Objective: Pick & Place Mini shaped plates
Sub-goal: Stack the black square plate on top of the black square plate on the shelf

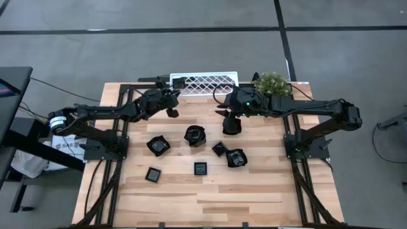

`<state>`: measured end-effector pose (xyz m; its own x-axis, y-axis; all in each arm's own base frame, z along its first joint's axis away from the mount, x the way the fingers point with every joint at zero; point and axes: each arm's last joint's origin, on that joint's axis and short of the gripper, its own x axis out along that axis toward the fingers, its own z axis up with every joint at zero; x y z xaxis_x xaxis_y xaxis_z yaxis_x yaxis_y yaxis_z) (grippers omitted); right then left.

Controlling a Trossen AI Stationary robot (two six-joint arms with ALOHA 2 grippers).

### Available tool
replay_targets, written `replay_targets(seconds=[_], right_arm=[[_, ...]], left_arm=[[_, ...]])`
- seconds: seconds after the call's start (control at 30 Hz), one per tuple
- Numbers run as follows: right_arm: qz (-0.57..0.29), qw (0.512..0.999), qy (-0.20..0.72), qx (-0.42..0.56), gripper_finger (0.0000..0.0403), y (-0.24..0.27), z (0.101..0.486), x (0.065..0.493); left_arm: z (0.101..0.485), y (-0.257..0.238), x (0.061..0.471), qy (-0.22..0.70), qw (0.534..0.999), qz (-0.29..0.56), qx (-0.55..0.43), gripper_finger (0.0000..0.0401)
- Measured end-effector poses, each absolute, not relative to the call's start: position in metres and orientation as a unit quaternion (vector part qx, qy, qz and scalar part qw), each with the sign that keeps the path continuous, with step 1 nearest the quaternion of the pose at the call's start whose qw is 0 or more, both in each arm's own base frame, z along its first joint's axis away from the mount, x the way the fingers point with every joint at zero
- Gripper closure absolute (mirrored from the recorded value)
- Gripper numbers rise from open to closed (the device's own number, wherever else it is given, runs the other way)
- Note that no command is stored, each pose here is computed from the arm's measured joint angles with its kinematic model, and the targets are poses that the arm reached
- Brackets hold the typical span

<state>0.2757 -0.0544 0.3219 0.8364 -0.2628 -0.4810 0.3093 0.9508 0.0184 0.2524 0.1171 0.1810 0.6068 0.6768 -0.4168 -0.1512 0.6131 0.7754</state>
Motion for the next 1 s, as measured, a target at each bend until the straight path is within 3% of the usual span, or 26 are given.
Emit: replay_targets(seconds=[0.33, 1.0], right_arm=[[-0.15, 0.957, 0.241, 0.052, 0.0294, -0.054, 0.322, 0.276], [-0.15, 0.957, 0.244, 0.052, 0.0294, -0.054, 0.322, 0.276]], left_arm=[[0.163, 0.122, 0.258, 0.399, 0.797, 0.262, 0.371, 0.0361], [0.169, 0.135, 0.255, 0.387, 0.779, 0.306, 0.387, 0.0361]])
